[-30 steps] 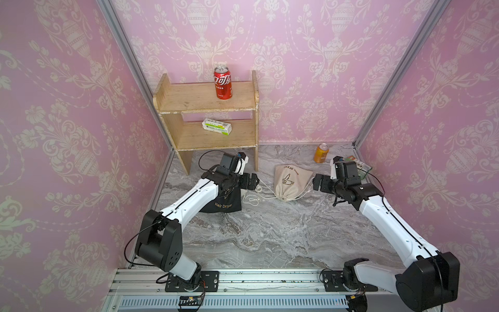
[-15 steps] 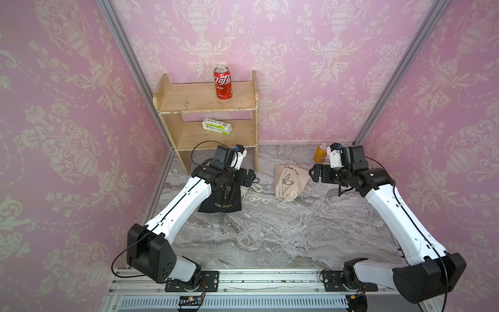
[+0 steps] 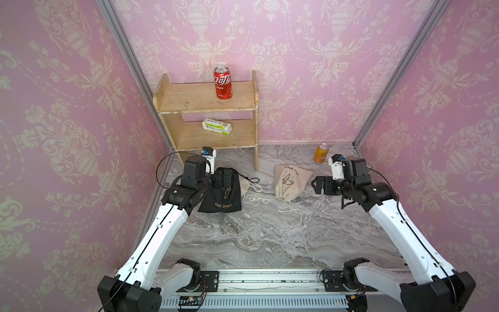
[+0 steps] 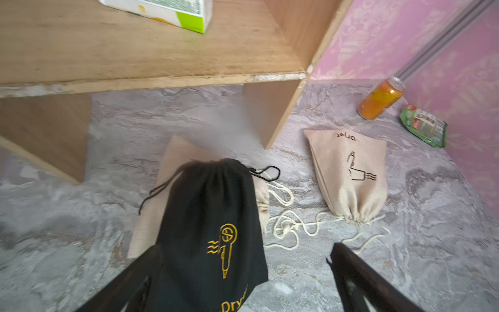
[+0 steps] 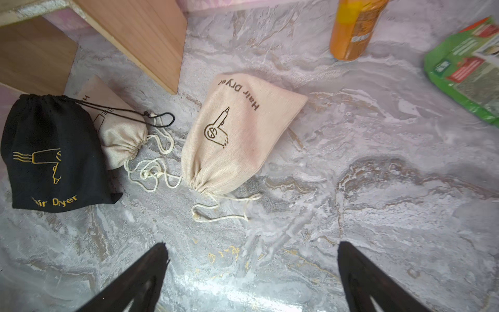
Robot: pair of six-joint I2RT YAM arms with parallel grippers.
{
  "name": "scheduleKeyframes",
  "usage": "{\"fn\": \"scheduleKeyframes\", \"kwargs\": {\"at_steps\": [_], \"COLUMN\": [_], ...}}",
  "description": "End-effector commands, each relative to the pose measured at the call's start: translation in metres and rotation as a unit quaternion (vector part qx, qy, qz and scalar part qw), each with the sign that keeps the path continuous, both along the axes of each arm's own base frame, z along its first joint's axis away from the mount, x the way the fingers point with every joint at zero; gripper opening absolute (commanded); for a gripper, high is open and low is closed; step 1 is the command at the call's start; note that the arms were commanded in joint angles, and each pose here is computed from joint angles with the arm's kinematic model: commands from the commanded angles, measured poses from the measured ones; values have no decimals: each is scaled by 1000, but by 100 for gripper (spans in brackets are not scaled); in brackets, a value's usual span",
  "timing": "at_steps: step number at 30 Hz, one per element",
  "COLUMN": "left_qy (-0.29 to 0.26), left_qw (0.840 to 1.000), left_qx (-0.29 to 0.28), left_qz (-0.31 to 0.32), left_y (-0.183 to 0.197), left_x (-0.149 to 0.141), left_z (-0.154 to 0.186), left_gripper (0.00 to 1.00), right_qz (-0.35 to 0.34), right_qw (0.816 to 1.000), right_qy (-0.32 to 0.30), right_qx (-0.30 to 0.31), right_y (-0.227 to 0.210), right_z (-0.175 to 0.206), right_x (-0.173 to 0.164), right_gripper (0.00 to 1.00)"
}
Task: Pack away hair dryers
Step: Place the drawstrings on both sides at the center of the board, then reset both arms
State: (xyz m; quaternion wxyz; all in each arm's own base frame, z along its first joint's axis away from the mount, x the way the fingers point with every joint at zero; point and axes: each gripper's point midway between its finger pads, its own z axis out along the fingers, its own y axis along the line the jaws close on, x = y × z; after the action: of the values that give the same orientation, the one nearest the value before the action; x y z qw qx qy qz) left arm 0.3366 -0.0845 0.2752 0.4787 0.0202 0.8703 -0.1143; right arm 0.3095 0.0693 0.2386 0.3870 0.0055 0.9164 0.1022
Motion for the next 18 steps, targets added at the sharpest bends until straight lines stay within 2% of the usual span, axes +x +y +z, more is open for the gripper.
{"fn": "scheduleKeyframes", "kwargs": {"at_steps": [1,3,7,12,18], "left_qy": [-43,-60,-70,-71,-44], "left_qw": [991,984,954,926,921], "left_qx": [42,61,85,107,118], "left_qz": [117,156,277,356,368], "left_y": [51,72,128,172,195], "left_x": [4,-1,-18,-25,-17], "left_z": [-5,-13,-41,-77,-123], "left_gripper": [99,99,99,99,99], "right_qz": [-44,-53,-100,-152,-190], "right_qw": [994,991,984,976,972], "right_qy": [-94,-119,-133,-141,-132], "right_qx": [-33,-37,-65,-67,-48], "right_y": [-21,-25,-46,-67,-85], "right_z": [20,19,5,-20,-58], "right_x": [8,5,2,3,1], "right_gripper": [100,100,100,100,100]}}
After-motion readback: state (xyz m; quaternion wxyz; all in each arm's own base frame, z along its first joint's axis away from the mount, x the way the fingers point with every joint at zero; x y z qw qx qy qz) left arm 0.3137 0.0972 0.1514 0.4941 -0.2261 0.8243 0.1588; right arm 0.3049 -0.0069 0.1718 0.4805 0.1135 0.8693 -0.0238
